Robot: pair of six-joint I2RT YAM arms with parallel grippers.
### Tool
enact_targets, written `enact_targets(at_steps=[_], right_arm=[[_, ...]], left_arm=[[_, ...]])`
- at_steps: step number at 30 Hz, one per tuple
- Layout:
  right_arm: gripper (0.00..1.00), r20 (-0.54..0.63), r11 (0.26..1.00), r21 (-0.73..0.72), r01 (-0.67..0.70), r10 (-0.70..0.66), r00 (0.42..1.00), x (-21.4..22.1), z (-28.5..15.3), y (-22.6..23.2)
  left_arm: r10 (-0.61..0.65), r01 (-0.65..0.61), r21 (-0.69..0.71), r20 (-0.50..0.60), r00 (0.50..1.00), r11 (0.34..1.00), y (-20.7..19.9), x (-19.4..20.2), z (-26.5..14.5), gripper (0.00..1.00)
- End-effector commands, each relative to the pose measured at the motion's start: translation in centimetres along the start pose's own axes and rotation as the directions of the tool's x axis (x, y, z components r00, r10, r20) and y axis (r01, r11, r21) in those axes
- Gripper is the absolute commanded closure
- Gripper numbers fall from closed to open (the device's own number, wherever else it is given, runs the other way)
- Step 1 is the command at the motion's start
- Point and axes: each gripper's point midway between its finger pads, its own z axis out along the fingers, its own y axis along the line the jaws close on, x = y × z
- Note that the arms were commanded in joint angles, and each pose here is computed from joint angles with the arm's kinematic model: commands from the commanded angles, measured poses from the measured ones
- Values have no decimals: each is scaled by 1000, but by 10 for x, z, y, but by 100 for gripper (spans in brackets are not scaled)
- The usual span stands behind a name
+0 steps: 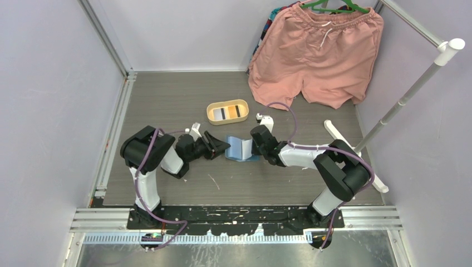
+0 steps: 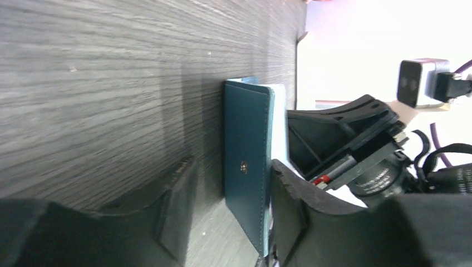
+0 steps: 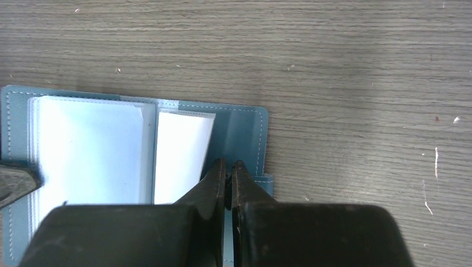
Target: Take the credit cards out of the card holder
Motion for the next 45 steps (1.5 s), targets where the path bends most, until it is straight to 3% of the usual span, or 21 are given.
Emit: enact_targets(at_steps=[1, 6, 20, 31, 33, 35, 38, 39, 42, 45], right_arm=[[99, 8, 1000, -5, -18, 18, 1000, -1, 3, 1], [99, 3, 1000, -6, -17, 17, 1000, 1, 4, 1], [99, -18, 1000, -12, -15, 15, 1000, 6, 11, 3], [99, -22, 1000, -13, -15, 14, 1000, 6, 12, 4], [99, -24, 1000, -13, -13, 13, 1000, 7, 12, 4], [99, -28, 1000, -12, -11, 11, 1000, 7, 13, 4], [99, -29, 1000, -5, 7, -7, 1000, 3, 9, 3], [92, -25, 1000, 4, 23, -23, 999, -2, 6, 2], [55, 47, 997, 36, 71, -73, 996, -32, -14, -2], [40, 168, 996, 27, 86, -89, 982, -75, -41, 2]], left_arm=[[39, -38, -31, 41, 998, 999, 9, -5, -5, 57], [32, -31, -27, 58, 998, 999, 9, -7, -6, 68], [24, -22, -21, 82, 996, 1000, 10, -19, -16, 64], [18, -19, 9, 60, 998, 1000, 6, -18, -9, 72], [26, -27, 5, 54, 998, 1000, 6, -18, -9, 78], [44, -44, 3, 39, 998, 999, 5, -16, -9, 98], [79, -79, 7, 24, 997, 997, -2, -17, -9, 100], [96, -96, 2, 22, 995, 995, -4, -18, -9, 100], [157, -156, -54, 4, 988, 986, -6, -21, -11, 100], [225, -228, -139, -35, 974, 964, -1, -22, -16, 100]])
